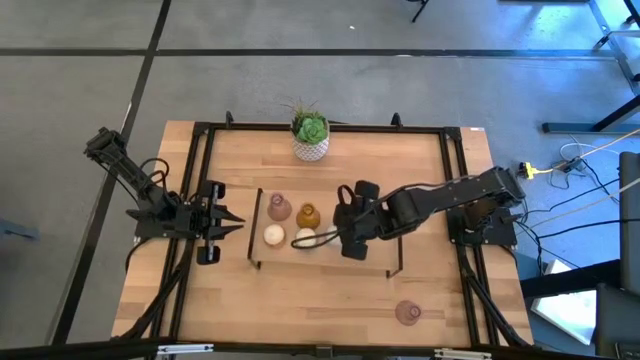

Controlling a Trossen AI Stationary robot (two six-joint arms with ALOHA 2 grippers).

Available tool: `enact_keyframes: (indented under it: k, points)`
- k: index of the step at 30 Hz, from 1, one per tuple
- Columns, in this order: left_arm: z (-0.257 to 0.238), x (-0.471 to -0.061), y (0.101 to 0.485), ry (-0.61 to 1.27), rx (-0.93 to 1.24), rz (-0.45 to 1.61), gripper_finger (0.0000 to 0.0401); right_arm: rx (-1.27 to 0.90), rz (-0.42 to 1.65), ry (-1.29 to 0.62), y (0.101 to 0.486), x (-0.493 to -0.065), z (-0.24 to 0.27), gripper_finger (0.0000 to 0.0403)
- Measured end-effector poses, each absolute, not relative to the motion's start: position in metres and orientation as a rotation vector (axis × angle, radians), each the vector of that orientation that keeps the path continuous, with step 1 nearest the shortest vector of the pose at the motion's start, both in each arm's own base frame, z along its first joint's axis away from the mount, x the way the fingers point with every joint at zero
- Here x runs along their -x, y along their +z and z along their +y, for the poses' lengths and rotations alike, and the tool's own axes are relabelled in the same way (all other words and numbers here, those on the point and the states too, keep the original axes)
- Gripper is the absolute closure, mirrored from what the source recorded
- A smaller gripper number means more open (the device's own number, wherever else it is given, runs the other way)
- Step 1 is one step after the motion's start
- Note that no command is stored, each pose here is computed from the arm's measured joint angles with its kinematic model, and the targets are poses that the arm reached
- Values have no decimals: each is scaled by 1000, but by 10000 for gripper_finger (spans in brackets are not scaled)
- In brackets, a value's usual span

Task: Pick & Place candle stick holders
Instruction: Put the blue scented candle on the shelf

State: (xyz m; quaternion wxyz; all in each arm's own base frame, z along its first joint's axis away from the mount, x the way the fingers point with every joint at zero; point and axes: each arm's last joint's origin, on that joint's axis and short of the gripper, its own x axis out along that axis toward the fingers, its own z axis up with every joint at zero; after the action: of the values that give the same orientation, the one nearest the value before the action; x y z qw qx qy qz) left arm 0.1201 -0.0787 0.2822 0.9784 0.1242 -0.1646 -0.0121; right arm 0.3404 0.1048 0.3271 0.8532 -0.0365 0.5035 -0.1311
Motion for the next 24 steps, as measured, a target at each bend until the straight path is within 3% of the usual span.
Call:
enact_keyframes:
  k: [5, 7, 24]
  points:
    - [-79, -120, 282, -24, -249, -332, 365, 114, 1030, -296, 325, -345, 100, 349]
    - [-79, -120, 282, -24, -249, -332, 365, 120, 1028, -289, 325, -346, 97, 387]
    - [-79, -120, 282, -25, -246, -331, 365, 37, 1077, -198, 315, -362, 78, 401]
